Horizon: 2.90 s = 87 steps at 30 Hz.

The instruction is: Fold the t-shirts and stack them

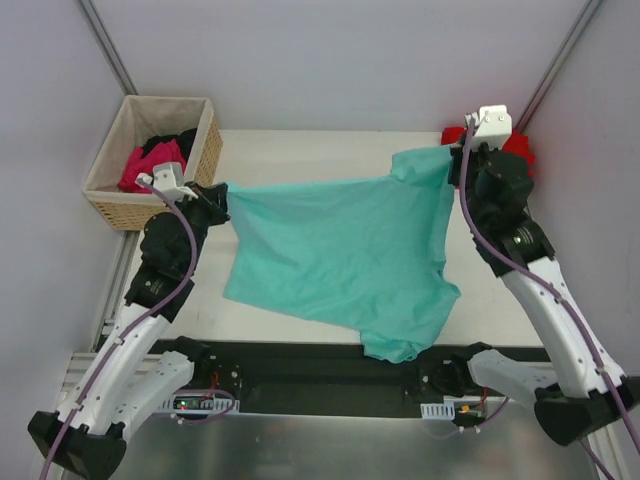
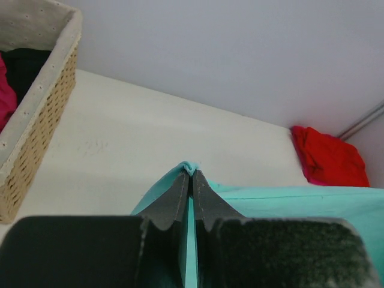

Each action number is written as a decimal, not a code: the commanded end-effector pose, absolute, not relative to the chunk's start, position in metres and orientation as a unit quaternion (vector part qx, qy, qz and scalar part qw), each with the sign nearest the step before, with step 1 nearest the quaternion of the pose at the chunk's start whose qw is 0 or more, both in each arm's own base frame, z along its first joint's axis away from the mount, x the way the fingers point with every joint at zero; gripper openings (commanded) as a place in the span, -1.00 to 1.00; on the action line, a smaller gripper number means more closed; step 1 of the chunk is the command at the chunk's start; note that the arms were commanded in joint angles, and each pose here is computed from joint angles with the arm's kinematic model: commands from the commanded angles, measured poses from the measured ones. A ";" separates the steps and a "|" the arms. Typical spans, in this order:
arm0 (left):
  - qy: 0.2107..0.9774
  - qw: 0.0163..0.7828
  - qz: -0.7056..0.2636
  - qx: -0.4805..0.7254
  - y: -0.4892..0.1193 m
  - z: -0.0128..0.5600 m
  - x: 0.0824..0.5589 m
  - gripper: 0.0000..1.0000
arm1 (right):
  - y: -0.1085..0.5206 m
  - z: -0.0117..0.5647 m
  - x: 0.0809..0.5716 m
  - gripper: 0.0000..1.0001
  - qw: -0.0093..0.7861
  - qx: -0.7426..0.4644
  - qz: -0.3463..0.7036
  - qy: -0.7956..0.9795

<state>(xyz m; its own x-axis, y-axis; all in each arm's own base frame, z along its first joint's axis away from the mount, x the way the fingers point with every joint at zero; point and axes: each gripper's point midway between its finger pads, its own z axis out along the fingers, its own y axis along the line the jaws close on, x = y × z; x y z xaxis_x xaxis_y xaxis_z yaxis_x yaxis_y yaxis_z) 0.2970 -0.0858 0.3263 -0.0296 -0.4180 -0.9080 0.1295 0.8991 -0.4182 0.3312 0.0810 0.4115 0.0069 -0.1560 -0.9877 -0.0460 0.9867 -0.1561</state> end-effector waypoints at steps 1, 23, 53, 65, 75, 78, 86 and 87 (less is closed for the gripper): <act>0.645 0.736 -0.157 -0.129 -0.072 0.354 0.330 -1.00 | 0.082 0.408 0.392 -0.99 0.703 -0.003 0.037 0.710; 0.773 0.611 -0.046 -0.166 -0.056 0.156 0.575 -1.00 | 0.092 0.198 0.641 -0.99 0.547 0.000 0.014 0.837; 0.916 0.348 -0.108 -0.169 -0.106 0.081 0.426 0.98 | 0.158 0.131 0.427 0.93 0.345 -0.002 0.017 0.938; 0.931 0.297 -0.078 -0.200 -0.089 0.047 0.313 0.98 | 0.143 0.090 0.323 0.93 0.266 0.000 -0.005 0.964; 0.932 0.299 -0.072 -0.193 -0.090 0.053 0.321 0.98 | 0.153 0.064 0.319 0.93 0.239 0.001 -0.009 0.971; 0.934 0.295 -0.069 -0.189 -0.095 0.051 0.327 0.98 | 0.157 0.056 0.321 0.93 0.228 -0.002 -0.005 0.974; 0.944 0.273 -0.051 -0.178 -0.100 0.033 0.334 0.98 | 0.156 0.032 0.324 0.93 0.202 0.002 -0.012 0.979; 0.946 0.269 -0.047 -0.176 -0.100 0.030 0.335 0.98 | 0.158 0.030 0.325 0.93 0.198 0.003 -0.007 0.980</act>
<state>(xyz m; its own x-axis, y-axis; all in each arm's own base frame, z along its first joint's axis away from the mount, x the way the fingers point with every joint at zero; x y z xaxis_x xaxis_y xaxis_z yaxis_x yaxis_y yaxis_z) 0.3213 -0.0997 0.0264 -0.8035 -0.3594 -0.4745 -0.2960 0.9328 -0.2054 0.3145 0.1530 0.0320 -0.9212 -0.0307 -0.3879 -0.0152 0.9990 -0.0430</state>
